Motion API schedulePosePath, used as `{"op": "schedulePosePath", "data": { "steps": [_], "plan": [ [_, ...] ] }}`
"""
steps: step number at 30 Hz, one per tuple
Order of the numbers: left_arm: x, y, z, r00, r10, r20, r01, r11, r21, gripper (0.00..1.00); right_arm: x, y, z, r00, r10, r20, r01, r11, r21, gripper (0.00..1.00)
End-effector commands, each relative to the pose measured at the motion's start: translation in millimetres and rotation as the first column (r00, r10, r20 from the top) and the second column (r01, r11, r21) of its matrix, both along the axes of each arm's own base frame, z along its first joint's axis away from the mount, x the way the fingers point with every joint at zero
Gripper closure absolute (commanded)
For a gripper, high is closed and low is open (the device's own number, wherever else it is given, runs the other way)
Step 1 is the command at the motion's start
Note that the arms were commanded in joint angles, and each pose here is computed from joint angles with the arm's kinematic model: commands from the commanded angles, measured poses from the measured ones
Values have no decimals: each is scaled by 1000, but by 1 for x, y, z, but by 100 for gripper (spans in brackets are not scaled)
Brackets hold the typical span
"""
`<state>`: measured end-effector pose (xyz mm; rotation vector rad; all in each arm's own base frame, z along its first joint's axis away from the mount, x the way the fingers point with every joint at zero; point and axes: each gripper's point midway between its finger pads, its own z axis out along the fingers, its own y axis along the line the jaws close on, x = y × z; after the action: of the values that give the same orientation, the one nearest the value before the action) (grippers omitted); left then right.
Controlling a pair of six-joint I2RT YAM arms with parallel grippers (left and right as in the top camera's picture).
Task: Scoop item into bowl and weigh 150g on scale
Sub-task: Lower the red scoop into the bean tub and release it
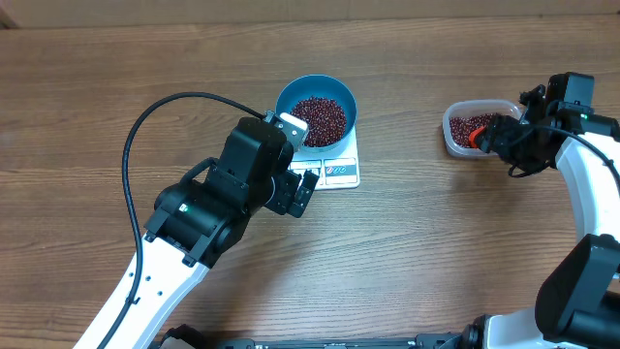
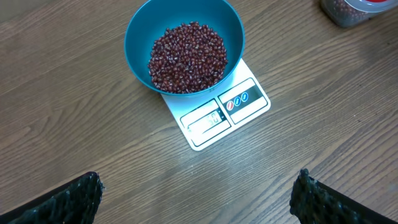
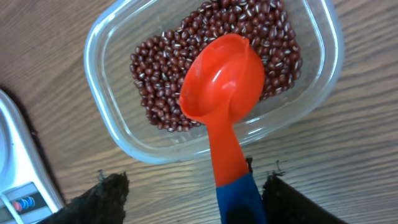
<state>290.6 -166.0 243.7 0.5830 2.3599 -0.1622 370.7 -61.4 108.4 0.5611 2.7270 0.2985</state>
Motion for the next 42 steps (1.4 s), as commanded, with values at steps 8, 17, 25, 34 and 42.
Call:
{"op": "schedulePosePath", "data": {
  "steps": [8, 17, 25, 34, 42],
  "plan": [
    [2, -1, 5, 1000, -16, 12, 16, 1000, -4, 0, -6, -15, 1, 999, 53, -10, -54, 992, -112, 1],
    [2, -1, 5, 1000, -16, 12, 16, 1000, -4, 0, -7, -14, 12, 990, 141, -17, -142, 980, -141, 0],
    [2, -1, 5, 1000, -16, 12, 16, 1000, -4, 0, -10, -5, 41, 931, 364, -18, -359, 906, -224, 0],
    [2, -1, 5, 1000, -16, 12, 16, 1000, -4, 0, -9, -5, 43, 931, 364, -12, -357, 906, -227, 0],
    [2, -1, 5, 1000, -16, 12, 16, 1000, -4, 0, -9, -4, 43, 931, 364, -12, -357, 906, -226, 0]
  ]
}}
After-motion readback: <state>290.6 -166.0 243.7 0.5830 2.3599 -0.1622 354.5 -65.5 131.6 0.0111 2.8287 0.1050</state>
